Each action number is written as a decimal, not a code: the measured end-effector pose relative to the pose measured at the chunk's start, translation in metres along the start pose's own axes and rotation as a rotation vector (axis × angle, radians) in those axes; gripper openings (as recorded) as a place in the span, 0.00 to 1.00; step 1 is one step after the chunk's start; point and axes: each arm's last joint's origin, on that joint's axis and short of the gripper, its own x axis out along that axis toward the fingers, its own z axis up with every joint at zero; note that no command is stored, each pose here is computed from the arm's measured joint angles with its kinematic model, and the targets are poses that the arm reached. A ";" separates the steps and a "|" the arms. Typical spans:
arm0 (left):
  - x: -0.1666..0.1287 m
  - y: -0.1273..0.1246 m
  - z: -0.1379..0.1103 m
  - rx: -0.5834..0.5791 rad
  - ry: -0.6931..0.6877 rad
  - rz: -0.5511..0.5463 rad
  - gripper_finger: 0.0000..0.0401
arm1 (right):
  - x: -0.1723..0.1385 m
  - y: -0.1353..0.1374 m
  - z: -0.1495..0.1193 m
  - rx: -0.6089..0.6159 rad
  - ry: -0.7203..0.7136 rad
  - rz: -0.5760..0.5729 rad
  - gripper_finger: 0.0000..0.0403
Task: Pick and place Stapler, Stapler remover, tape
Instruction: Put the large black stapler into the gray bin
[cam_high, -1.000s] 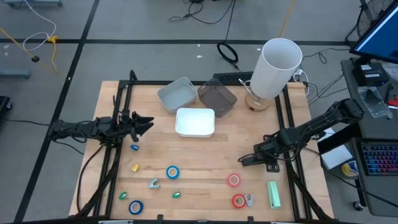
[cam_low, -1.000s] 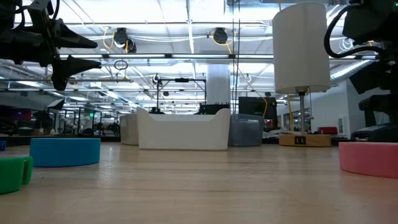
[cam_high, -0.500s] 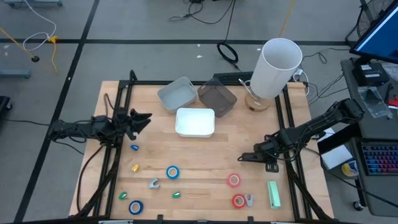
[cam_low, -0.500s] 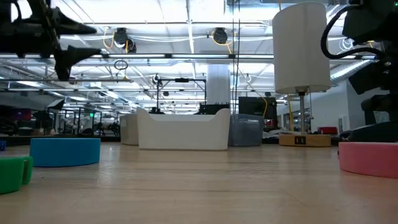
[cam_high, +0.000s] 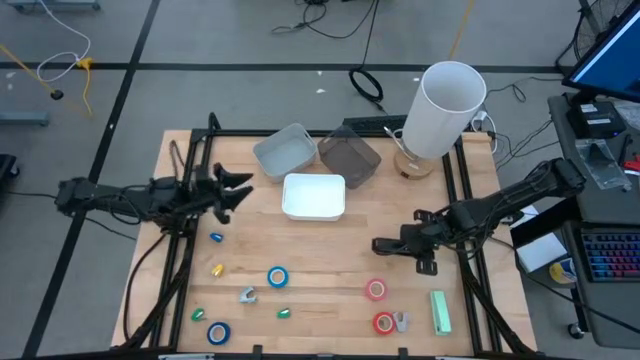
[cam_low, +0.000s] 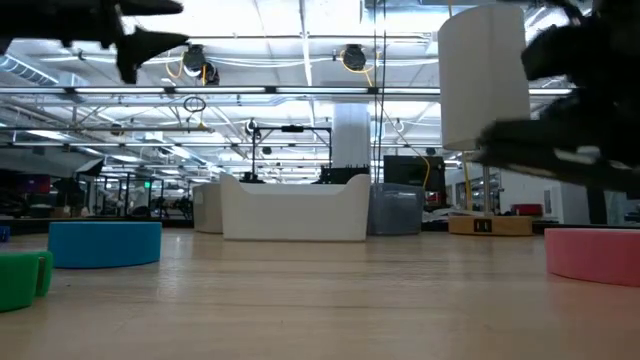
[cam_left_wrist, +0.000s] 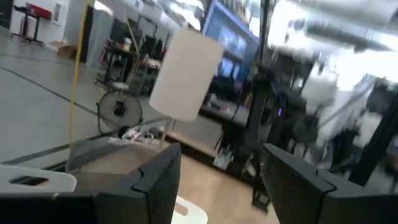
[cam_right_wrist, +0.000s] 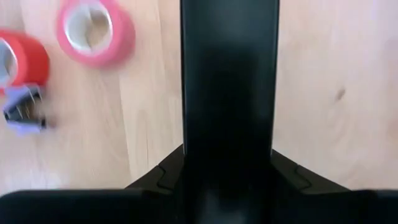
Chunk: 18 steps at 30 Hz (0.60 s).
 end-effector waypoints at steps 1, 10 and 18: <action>0.008 -0.004 0.002 0.026 0.025 -0.001 0.54 | -0.004 0.001 0.004 -0.004 -0.028 -0.012 0.31; 0.096 -0.050 0.011 0.261 0.261 -0.007 0.54 | -0.020 0.001 0.024 -0.001 -0.187 -0.070 0.31; 0.170 -0.092 0.015 0.386 0.362 -0.028 0.54 | -0.005 -0.002 0.032 -0.060 -0.142 -0.109 0.31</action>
